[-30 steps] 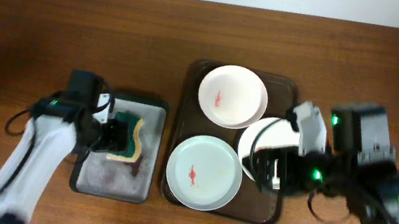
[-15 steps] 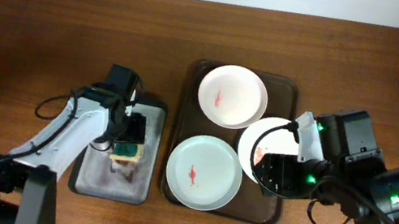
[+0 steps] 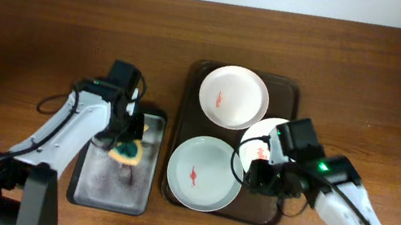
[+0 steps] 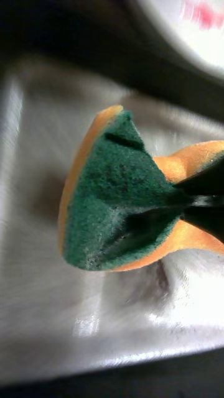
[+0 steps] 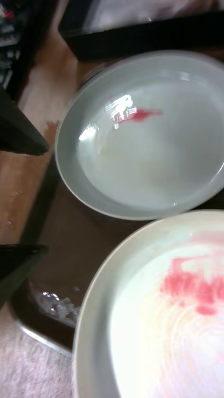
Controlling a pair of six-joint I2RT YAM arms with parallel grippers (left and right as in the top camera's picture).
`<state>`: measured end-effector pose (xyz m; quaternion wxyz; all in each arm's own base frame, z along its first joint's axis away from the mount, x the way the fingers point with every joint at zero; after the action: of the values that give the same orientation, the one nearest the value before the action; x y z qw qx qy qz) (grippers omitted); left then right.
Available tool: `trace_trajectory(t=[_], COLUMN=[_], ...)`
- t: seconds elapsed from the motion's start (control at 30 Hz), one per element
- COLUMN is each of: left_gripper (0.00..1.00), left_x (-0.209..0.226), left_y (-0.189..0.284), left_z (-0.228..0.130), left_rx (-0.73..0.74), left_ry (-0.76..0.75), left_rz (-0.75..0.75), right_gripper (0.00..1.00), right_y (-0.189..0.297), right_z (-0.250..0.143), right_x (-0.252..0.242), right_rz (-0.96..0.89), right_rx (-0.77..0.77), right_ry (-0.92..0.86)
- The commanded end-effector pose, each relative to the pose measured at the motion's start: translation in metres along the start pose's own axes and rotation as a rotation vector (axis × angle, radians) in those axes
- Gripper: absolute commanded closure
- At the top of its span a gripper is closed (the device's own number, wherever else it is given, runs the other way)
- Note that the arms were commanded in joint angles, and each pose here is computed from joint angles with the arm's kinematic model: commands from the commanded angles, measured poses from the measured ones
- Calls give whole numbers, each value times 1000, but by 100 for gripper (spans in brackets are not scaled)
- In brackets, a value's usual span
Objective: Clean dirty plates on tray and stack at the side
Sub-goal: 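Lift the plate with right gripper and scrub it with the sponge in left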
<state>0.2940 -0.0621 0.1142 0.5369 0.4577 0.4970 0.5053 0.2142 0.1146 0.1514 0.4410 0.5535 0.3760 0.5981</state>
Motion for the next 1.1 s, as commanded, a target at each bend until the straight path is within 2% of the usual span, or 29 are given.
trace_trajectory(t=[0.0, 0.07, 0.17, 0.23, 0.33, 0.43, 0.6, 0.73, 0.8, 0.87, 1.07], left_gripper=[100, 100, 100, 100, 100, 100, 100, 100, 100, 100, 100], left_x=[-16, -23, -32, -54, -94, -136, -154, -188, -186, -164, -78], left_y=[65, 89, 103, 101, 86, 38, -24, -64, -88, -102, -86], left_z=[18, 10, -2, -8, -13, -20, -23, -40, -46, -45, -43], left_rx=[-163, -210, -218, -206, -183, -100, 39, 110, 148, 138, 138], left_ry=[-48, -65, -93, -163, -182, -117, 36, -21, -22, 2, 47], left_rz=[-111, -189, -236, -256, -290, -311, -258, -278, -224, -87, 381], right_gripper=[58, 63, 76, 96, 96, 96, 96, 96, 96, 96, 96], right_y=[-46, -83, -111, -116, -115, -113, -113, -113, -113, -113, -112], right_z=[2, 4, 14, 20, 26, 27, 27, 27, 27, 27, 26], right_x=[-9, -14, -17, -15, -26, -32, -31, -31, -31, -31, -31], right_rz=[-55, -82, -82, -76, -177, -234, -234, -234, -234, -231, -231], right_rx=[138, 222, 216, 184, 124, 105, 106, 107, 107, 110, 115], right_ry=[-11, -23, -37, -64, -170, -243, -245, -245, -246, -246, -247])
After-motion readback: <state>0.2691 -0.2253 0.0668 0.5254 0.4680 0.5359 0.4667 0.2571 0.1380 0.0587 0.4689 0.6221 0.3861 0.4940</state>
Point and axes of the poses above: each gripper's point midway between its finger pads, its own y axis back along the fingers, its own x axis along the line the jaws close on, z = x × y, the point moved 6 cm from there along y, back along the fingers, and after that the axes turned 4 degrees about -y, right-handed, at the moved point
